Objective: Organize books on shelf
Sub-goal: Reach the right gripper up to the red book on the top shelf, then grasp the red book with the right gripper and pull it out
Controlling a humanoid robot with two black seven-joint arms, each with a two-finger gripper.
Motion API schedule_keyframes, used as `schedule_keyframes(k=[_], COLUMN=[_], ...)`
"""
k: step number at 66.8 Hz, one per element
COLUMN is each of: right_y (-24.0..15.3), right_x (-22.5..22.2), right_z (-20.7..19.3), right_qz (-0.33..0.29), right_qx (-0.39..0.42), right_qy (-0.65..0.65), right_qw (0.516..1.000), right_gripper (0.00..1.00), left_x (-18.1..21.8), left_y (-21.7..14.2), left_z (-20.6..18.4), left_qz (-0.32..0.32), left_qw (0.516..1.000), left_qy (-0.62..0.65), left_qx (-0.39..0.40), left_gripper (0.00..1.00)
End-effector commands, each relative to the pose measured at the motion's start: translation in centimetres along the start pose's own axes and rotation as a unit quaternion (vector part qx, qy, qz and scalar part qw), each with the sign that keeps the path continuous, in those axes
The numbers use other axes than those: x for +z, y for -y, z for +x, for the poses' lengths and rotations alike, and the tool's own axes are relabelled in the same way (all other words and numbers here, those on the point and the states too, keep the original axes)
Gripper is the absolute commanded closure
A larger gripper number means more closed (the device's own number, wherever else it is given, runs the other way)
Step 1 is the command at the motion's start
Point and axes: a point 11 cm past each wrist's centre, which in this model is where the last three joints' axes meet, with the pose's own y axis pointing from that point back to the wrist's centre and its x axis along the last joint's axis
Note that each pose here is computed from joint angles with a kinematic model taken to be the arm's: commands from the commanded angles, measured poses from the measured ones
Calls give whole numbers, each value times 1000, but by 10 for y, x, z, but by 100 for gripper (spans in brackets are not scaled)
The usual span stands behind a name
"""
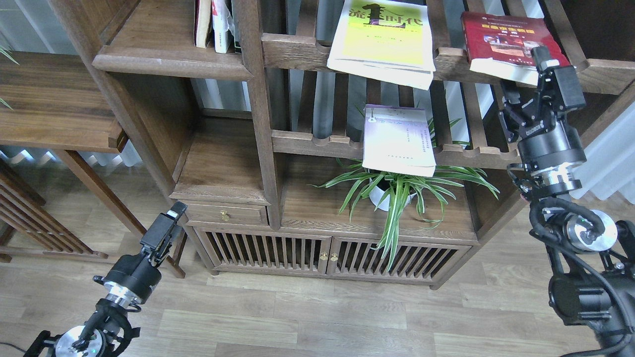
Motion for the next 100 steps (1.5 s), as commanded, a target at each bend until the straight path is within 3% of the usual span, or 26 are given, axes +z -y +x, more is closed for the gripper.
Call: schedule_keyframes(k=[1, 17, 31, 43, 62, 71, 89, 100], right_y=[6, 7, 7, 7, 7, 6, 2, -24], right_x=[-2, -2, -3, -4, -2, -12, -17, -42], right_z=[1, 3, 5, 12, 11, 3, -5, -15], right_qz=[2, 3, 4, 4, 8, 39, 50, 96], right_qx=[4, 13, 19, 51, 42, 6, -27, -59], right_qy=[0, 1, 1, 5, 9, 7, 13, 27], right_qw=[1000, 1000, 1000, 999, 999, 999, 998, 993], right_gripper=[18, 23, 41, 43, 69, 95, 95, 95], left_x=[1, 3, 3, 3, 6, 5, 5, 7], left_y=[0, -1, -1, 0, -1, -3, -4, -5], left_z=[0, 0, 0, 0, 0, 1, 2, 3], left_qz=[-1, -5, -5, -5, -9, -10, -10, -14], left_qw=[1000, 1000, 1000, 1000, 1000, 1000, 1000, 1000], left_qy=[0, 0, 0, 0, 0, -1, -1, -2], left_qx=[0, 0, 0, -1, 0, 2, 3, 5], left_gripper=[0, 0, 0, 0, 0, 0, 0, 0])
